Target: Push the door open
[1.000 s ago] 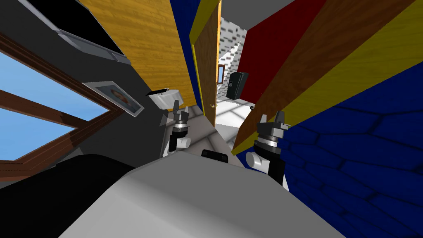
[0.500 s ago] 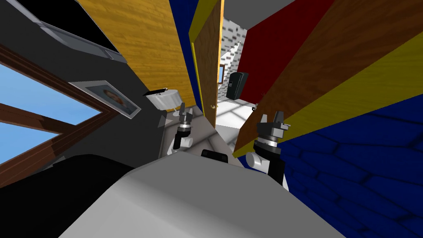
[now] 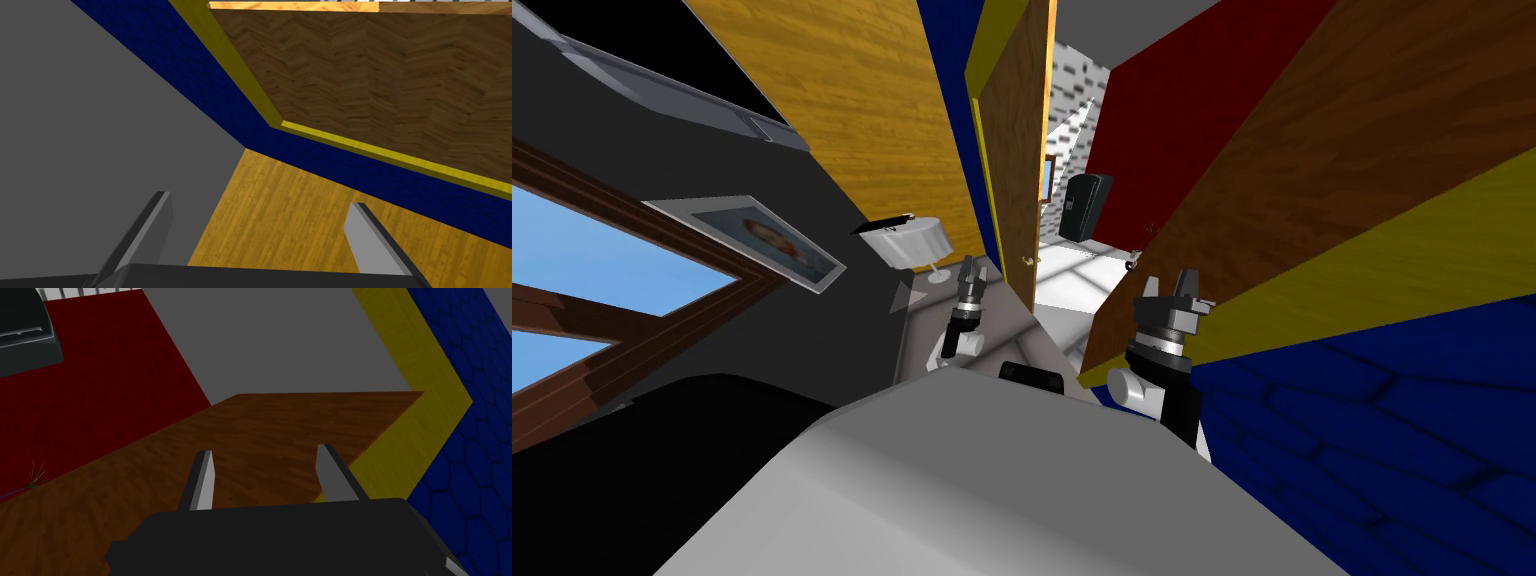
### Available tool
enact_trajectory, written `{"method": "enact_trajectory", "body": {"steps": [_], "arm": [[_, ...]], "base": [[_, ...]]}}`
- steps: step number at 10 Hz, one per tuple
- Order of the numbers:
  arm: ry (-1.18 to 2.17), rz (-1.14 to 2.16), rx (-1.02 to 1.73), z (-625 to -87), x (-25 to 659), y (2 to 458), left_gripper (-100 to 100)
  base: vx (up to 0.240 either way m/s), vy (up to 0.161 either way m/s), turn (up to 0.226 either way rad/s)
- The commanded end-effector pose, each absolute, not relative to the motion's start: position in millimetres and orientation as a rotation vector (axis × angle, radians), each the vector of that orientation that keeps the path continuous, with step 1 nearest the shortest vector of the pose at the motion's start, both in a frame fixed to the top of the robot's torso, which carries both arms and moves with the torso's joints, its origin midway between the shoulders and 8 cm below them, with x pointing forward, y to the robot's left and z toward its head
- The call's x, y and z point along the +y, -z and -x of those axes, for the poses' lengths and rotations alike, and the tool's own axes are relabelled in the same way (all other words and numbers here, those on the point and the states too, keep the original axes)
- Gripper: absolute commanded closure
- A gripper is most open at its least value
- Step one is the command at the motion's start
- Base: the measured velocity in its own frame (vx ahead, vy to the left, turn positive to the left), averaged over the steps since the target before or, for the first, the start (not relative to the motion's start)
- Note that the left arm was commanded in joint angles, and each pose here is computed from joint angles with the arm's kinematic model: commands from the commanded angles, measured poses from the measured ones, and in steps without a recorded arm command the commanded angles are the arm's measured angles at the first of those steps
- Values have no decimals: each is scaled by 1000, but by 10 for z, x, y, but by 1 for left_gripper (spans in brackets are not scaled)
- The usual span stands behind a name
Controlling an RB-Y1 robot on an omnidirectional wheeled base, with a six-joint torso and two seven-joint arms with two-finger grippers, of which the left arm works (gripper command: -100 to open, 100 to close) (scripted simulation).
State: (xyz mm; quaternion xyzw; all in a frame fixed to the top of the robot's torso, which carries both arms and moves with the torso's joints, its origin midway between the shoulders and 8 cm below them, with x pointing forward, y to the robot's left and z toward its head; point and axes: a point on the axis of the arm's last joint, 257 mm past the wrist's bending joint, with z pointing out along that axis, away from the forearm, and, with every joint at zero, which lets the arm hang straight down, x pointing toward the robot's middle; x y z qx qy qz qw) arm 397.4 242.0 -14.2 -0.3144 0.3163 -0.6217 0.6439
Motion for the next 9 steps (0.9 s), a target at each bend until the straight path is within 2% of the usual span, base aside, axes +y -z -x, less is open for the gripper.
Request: {"method": "enact_trajectory", "body": {"steps": [1,9], "arm": [[1427,721,741,-4031,2360,225,-100],[1485,751,858,-4318,2008,788,-100]], "base": [[103,53,-24],[92,69,-25]]}}
